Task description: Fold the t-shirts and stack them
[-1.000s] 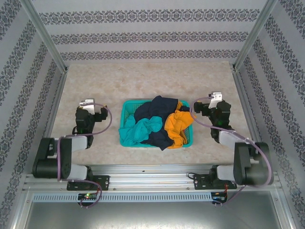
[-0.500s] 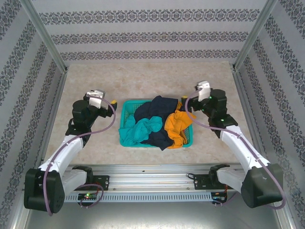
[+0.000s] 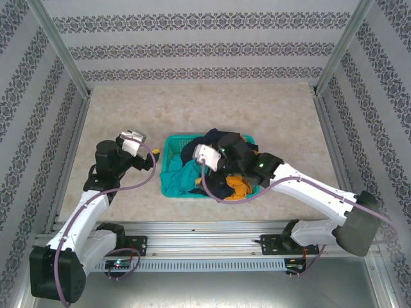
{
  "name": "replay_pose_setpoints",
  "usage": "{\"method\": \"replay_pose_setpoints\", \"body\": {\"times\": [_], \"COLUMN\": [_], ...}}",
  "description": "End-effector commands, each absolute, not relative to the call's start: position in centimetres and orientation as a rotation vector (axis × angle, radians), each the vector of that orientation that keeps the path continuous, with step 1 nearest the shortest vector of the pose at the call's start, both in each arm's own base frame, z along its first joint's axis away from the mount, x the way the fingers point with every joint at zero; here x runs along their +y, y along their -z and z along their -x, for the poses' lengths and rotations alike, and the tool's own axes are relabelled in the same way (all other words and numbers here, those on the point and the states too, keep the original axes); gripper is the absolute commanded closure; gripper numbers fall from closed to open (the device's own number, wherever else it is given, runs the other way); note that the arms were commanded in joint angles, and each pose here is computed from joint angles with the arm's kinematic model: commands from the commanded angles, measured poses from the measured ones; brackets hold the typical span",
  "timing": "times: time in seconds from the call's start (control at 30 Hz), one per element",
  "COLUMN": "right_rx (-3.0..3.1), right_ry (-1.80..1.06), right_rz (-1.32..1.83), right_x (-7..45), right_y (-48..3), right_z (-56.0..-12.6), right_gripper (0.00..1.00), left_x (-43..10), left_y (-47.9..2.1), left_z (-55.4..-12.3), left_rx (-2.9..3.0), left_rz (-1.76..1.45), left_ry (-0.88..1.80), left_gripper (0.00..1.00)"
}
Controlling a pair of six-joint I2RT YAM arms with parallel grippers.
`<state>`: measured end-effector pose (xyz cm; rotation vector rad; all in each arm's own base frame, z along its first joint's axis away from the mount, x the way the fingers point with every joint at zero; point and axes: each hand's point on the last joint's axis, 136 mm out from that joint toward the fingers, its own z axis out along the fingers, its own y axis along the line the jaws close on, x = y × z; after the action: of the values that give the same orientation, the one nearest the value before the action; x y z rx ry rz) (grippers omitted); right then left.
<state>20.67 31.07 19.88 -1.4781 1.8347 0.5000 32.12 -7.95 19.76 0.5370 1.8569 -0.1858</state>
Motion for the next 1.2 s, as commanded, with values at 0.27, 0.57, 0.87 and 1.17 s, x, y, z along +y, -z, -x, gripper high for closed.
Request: {"method": "replay_pose_setpoints", "body": {"times": [0.27, 0.57, 0.87, 1.17], "right_rx": [1.878, 1.903, 2.013, 2.229], "right_ry": [-0.441, -0.404, -0.324, -0.212], "right_rz": [1.907, 2.018, 1.862, 1.246], "right_x": [30.1, 30.1, 29.1, 26.0], "right_y": [-13.4, -10.5, -10.7, -13.1], "right_z": [-16.1, -16.2, -19.7, -29.2], "right_gripper": [0.19, 0.5, 0.86, 0.97], "left_x": [-8.3, -8.3, -9.1, -11.0], "left_y": [-18.0, -17.4, -16.0, -16.2], "left_z": [-31.2, -30.9, -30.1, -30.9], "left_rx": [1.9, 1.925, 1.988, 1.967], "left_rz": [-0.542, -0.536, -0.637, -0.72], "left_ry": [0.219, 0.235, 0.265, 0.298], "left_gripper": [0.0, 0.0, 0.0, 0.0]}}
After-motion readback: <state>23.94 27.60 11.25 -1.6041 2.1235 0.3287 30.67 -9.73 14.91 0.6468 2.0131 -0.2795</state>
